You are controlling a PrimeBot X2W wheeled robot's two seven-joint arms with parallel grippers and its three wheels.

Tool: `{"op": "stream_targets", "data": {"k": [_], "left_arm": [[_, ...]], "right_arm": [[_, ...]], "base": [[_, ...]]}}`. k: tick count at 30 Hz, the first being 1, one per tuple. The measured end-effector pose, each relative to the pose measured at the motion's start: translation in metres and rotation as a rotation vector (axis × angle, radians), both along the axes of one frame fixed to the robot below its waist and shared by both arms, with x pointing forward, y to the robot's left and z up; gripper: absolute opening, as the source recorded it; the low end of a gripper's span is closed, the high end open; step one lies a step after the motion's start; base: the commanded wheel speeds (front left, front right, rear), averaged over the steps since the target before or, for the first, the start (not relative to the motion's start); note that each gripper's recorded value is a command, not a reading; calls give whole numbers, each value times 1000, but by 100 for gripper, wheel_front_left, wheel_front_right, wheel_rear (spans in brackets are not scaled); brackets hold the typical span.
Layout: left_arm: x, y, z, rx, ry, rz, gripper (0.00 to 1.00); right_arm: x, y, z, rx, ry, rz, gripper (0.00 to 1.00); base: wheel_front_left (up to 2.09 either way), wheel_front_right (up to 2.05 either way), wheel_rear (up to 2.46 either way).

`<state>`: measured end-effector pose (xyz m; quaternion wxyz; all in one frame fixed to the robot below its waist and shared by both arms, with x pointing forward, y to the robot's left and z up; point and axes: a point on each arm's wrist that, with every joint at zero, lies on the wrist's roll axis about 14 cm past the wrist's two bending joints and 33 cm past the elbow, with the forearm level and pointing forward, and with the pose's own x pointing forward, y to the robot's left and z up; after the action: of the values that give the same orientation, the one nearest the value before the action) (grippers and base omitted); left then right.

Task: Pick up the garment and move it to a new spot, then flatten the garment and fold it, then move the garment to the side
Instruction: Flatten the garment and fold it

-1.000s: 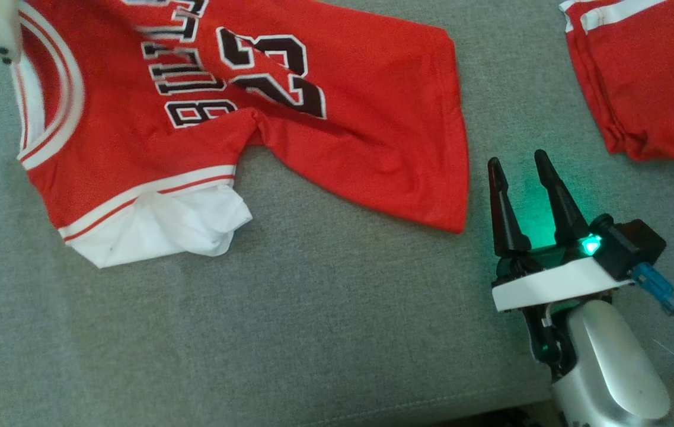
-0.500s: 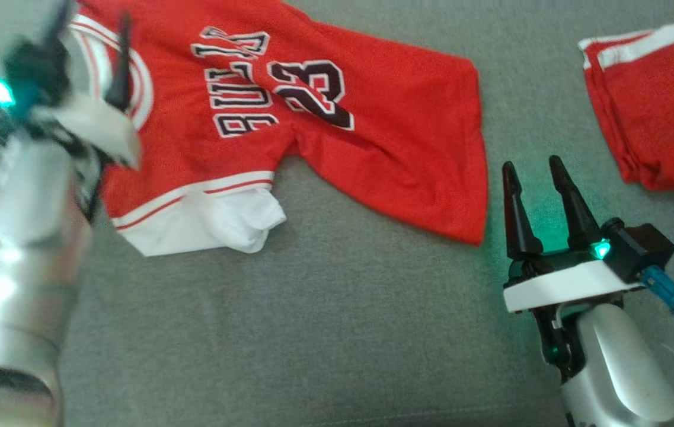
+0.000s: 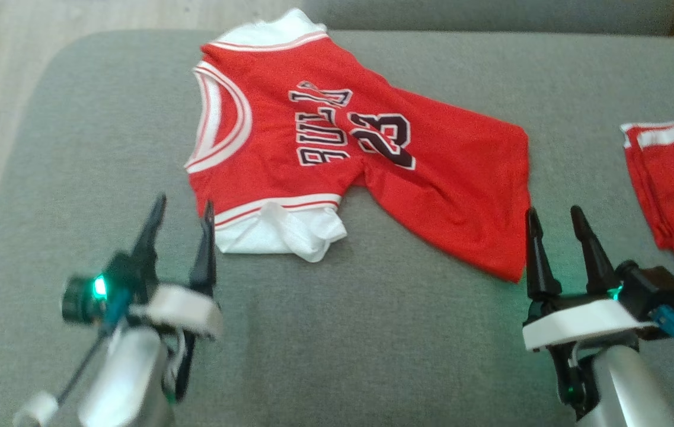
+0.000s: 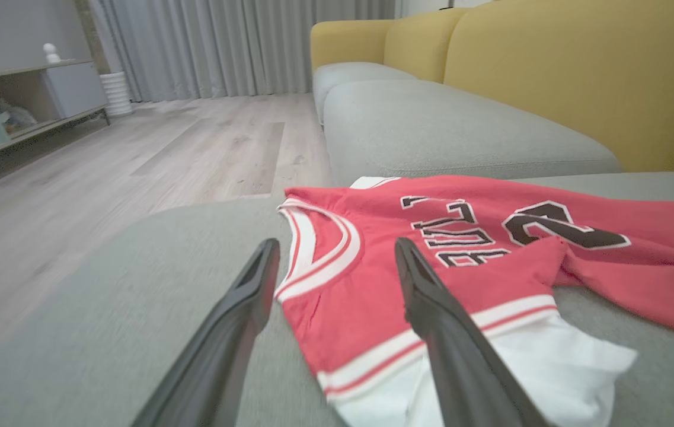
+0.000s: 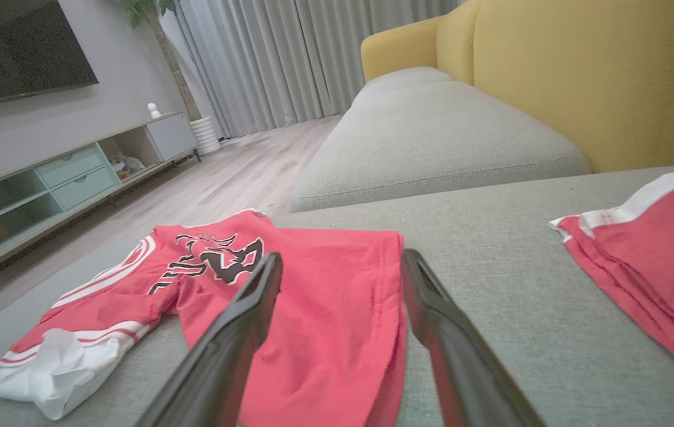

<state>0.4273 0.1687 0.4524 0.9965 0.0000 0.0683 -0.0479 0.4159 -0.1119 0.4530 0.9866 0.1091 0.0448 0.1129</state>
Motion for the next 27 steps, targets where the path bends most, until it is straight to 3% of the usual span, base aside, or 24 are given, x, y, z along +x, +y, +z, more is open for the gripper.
{"op": "stream_targets", "data": {"k": [7,13,18,27], "left_arm": [[-46,6,-15,-50,34,77,100],[-43,-4,-20,-44,52,31,100],[-42,-22,-43,-36,155,-49,100],[-12,-43,-51,-3,189,-148,100]], "right_arm": [[-5,16,2,4,-3,45,100],[-4,15,-4,2,13,43,100],[-6,12,-11,-7,31,38,100],[-9,-3,-24,-14,67,-1,100]], "base": [[0,0,0],[0,0,0],[0,0,0],[0,0,0]]}}
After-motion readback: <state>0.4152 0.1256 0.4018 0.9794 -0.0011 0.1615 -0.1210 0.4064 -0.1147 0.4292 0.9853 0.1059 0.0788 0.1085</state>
